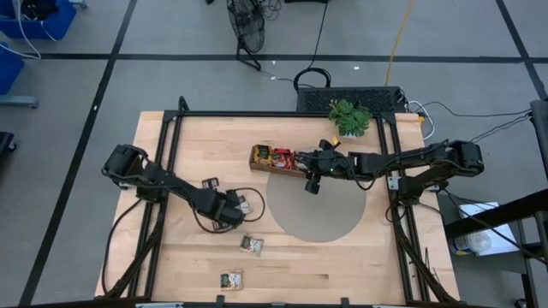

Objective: Pick & Place Tea
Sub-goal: Put the brown tea bag into the right section of the wooden organizer

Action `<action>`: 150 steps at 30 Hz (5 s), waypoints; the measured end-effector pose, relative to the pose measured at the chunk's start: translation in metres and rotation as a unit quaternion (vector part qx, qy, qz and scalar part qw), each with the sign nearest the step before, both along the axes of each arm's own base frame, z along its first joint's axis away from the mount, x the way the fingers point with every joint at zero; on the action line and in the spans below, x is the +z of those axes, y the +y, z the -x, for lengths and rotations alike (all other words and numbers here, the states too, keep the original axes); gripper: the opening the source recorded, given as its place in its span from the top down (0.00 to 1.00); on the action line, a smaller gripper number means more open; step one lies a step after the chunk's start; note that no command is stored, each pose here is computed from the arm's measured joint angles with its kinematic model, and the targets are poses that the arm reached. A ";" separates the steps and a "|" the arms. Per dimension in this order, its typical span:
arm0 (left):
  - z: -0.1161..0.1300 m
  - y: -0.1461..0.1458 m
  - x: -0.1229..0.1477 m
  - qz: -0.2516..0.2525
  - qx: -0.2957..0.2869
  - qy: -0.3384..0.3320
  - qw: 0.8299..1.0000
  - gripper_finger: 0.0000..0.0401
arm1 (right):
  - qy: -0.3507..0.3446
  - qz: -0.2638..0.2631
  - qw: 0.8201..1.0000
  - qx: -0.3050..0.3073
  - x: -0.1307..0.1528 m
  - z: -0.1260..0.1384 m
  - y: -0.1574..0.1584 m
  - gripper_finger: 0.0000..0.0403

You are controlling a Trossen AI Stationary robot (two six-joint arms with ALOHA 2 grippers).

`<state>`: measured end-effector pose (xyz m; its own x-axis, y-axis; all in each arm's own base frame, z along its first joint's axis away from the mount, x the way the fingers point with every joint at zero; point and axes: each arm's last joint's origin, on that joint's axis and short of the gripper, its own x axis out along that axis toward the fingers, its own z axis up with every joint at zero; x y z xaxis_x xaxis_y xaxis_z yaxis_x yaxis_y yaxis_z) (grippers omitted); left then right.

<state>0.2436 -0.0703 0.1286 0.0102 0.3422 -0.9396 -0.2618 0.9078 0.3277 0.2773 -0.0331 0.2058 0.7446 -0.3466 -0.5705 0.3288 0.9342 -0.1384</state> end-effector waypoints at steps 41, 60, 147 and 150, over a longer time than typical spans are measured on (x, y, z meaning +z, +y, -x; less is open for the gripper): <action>-0.067 -0.011 -0.010 0.063 -0.081 -0.040 0.994 0.64 | 0.003 0.007 1.000 0.005 0.000 0.000 0.000 0.62; -0.079 -0.038 0.019 -0.187 -0.273 -0.019 0.943 0.97 | -0.003 -0.017 1.000 -0.002 -0.001 0.000 0.001 0.62; -0.082 -0.036 0.128 -0.158 -0.151 -0.325 0.920 0.14 | -0.104 -0.038 0.986 0.123 0.011 -0.015 -0.001 1.00; -0.066 -0.028 0.127 -0.151 -0.123 -0.319 0.927 0.13 | -0.072 0.035 0.994 0.077 0.027 0.002 0.005 1.00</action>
<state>0.3098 -0.0981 0.2556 0.6441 0.5023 -0.5769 -0.2875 0.8579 0.4260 0.2749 -0.0286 0.2327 0.8643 -0.2575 -0.4320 0.2044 0.9647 -0.1661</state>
